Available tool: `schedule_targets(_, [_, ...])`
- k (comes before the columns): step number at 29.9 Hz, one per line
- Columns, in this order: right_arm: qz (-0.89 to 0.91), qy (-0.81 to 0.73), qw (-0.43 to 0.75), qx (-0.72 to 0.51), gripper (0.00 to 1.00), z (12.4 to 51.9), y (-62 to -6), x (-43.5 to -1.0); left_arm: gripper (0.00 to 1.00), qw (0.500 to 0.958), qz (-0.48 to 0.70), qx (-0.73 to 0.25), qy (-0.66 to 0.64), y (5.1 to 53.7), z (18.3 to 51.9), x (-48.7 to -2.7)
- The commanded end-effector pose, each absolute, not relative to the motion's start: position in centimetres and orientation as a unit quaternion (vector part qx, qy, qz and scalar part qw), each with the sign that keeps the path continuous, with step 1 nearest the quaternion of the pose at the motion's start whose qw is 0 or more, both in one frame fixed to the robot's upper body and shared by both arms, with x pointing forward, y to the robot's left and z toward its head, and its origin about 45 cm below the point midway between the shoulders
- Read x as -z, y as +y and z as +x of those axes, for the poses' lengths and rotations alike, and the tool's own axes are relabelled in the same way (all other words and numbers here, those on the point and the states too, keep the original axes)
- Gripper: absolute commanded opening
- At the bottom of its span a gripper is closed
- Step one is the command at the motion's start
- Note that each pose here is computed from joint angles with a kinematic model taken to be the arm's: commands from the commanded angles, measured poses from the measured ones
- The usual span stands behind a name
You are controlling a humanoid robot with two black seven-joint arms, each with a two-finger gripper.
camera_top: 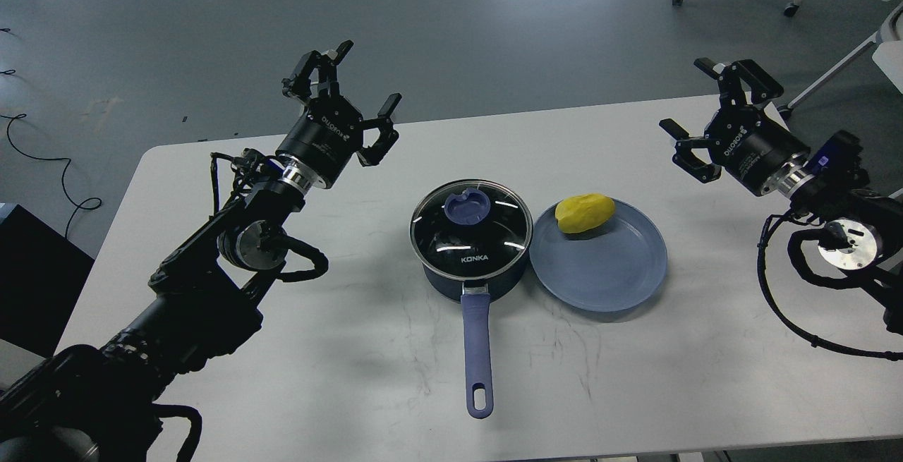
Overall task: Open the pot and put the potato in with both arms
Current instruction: 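Raise the left gripper and swing it over the saucepan lid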
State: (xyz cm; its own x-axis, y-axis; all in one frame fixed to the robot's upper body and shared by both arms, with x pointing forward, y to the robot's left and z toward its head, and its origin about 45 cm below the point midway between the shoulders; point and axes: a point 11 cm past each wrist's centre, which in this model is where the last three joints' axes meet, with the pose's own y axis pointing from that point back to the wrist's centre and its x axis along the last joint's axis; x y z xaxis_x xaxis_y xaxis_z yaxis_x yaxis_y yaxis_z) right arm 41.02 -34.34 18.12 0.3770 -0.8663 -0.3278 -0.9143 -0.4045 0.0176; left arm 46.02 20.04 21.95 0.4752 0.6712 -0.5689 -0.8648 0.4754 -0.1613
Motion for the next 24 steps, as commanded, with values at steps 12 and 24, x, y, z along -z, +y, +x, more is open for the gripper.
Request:
schedule_targets(12, [-0.828, 0.538, 0.065, -0.145, 1.0, 40.7, -34.6, -17.5, 0.98, 0.832, -0.216, -0.468, 0.206, 21.1, 46.5, -22.8])
schedule_targets(24, [-0.829, 0.537, 0.06, -0.142, 1.0, 40.6, -34.7, -17.5, 0.98, 0.829, -0.217, -0.495, 0.148, 27.0, 47.3, -26.5])
